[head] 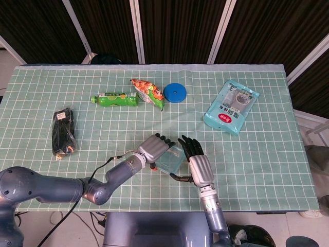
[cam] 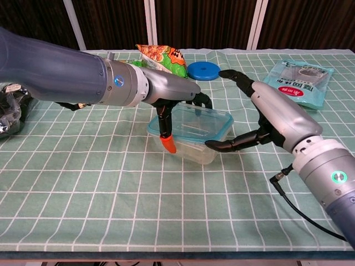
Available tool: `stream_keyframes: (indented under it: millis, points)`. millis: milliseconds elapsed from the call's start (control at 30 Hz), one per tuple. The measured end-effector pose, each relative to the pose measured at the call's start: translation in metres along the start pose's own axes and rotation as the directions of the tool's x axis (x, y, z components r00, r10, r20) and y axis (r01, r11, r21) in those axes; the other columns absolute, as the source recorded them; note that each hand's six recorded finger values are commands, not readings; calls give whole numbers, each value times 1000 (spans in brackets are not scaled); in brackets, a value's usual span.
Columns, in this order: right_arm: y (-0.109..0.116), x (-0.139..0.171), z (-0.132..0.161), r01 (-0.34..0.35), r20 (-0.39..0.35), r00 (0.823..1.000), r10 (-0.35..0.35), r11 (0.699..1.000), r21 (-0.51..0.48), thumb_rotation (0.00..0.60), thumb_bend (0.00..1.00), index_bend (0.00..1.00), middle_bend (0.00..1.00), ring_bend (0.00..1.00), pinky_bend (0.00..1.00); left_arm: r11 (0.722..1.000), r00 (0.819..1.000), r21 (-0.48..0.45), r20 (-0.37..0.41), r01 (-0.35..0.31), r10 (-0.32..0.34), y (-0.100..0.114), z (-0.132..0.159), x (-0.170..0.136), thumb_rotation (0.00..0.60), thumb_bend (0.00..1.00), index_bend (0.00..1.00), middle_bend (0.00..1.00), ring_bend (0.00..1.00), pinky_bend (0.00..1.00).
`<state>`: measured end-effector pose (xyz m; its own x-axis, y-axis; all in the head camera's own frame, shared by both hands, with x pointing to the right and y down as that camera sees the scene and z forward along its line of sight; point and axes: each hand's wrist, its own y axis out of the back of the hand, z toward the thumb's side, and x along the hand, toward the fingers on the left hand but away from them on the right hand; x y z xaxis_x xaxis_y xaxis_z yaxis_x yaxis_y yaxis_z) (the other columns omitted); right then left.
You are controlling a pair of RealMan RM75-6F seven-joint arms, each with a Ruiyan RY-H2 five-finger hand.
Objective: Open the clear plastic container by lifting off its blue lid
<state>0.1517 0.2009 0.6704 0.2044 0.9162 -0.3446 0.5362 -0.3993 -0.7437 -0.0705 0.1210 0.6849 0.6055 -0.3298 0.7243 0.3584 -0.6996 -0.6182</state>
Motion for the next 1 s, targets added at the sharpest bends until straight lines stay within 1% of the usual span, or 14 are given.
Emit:
stream_keyframes:
  millis: [400, 633, 800, 1000]
  points:
    - [3, -4, 5, 13, -11, 1000, -12, 1000, 3, 600, 276, 0, 0, 0, 0, 1000, 1000, 3, -3, -7, 7, 1, 0, 0, 600, 92, 223, 254, 270, 400]
    - [0, -1, 4, 0, -47, 999, 3, 998, 57, 600, 275, 0, 0, 0, 0, 999, 1000, -50, 5, -20, 20, 7, 2, -1, 600, 93, 217, 247, 263, 384]
    - [0, 0, 3, 2, -84, 996, 5, 996, 88, 600, 275, 0, 0, 0, 0, 998, 1000, -67, 17, 2, -1, 6, 2, -2, 600, 92, 215, 246, 263, 386]
    - [-2, -3, 7, 18, -122, 993, -5, 994, 106, 600, 276, 0, 0, 0, 0, 998, 999, -62, 32, 22, -20, 5, 1, -4, 600, 92, 214, 245, 263, 389]
